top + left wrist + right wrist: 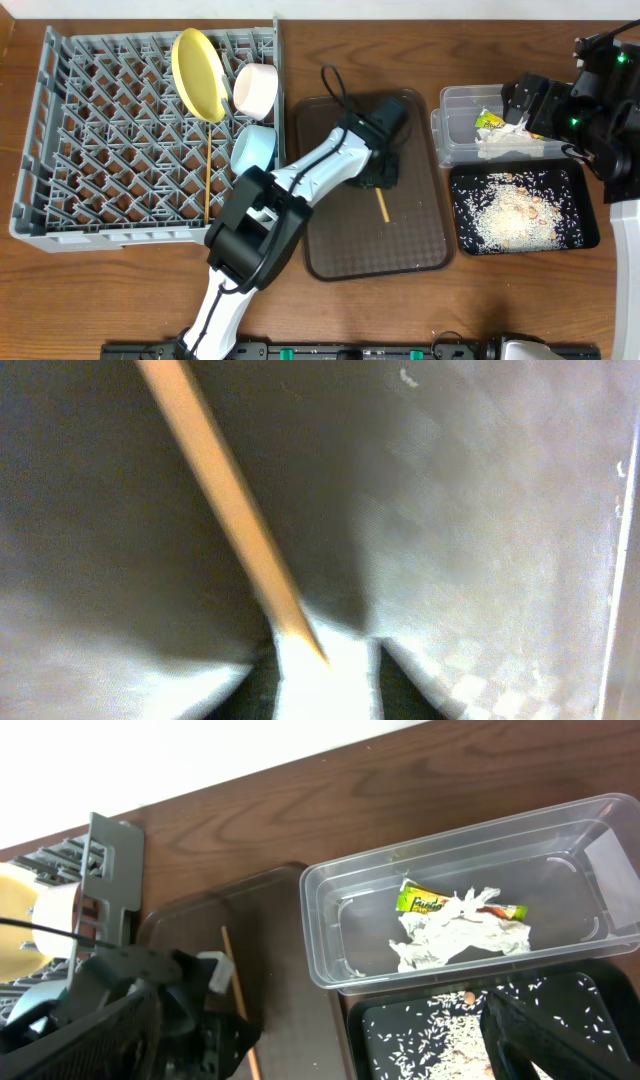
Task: Sort waste into correct bins and load items into the dishwasher
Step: 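Insert the second chopstick into the rack beside the first, release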
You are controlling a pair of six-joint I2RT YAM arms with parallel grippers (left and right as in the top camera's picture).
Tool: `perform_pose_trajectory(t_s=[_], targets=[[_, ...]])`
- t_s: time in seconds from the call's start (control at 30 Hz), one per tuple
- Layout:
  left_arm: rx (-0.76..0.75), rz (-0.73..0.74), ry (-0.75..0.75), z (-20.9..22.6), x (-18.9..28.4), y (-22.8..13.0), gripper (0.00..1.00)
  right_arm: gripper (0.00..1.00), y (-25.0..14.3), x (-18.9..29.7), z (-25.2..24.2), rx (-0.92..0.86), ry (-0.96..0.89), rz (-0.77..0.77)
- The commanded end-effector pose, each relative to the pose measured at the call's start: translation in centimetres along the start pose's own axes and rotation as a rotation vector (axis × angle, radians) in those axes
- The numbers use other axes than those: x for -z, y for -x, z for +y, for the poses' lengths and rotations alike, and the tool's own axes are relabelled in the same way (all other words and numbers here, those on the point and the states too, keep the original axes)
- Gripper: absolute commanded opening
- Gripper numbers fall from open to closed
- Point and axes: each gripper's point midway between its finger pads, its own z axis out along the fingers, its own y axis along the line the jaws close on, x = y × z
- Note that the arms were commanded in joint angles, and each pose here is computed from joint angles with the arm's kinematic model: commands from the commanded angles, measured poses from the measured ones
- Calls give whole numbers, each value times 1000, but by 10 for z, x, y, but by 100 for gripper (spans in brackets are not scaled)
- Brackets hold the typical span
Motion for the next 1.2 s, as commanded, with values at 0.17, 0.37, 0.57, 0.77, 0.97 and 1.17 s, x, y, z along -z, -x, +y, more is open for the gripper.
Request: perform_pose_trajectory(t_s=[0.17, 0.37, 0.57, 0.77, 0.97, 1.17], targets=[[34, 21, 1, 10, -6, 0, 8, 99, 2, 1, -3, -13, -10, -7], [-46, -136, -48, 24, 99, 37, 8, 99, 2, 1, -3, -13, -10, -7], [75, -260, 201, 156, 254, 10, 8, 99, 2, 1, -3, -13, -10, -7], [204, -213, 418, 260, 291, -27, 8, 99, 2, 1, -3, -13, -10, -7], [202, -136, 542, 306, 254, -32, 8, 99, 2, 1, -3, -13, -10, -7], [201, -109, 506, 309, 222, -29, 8, 99, 2, 1, -3, -13, -10, -7]])
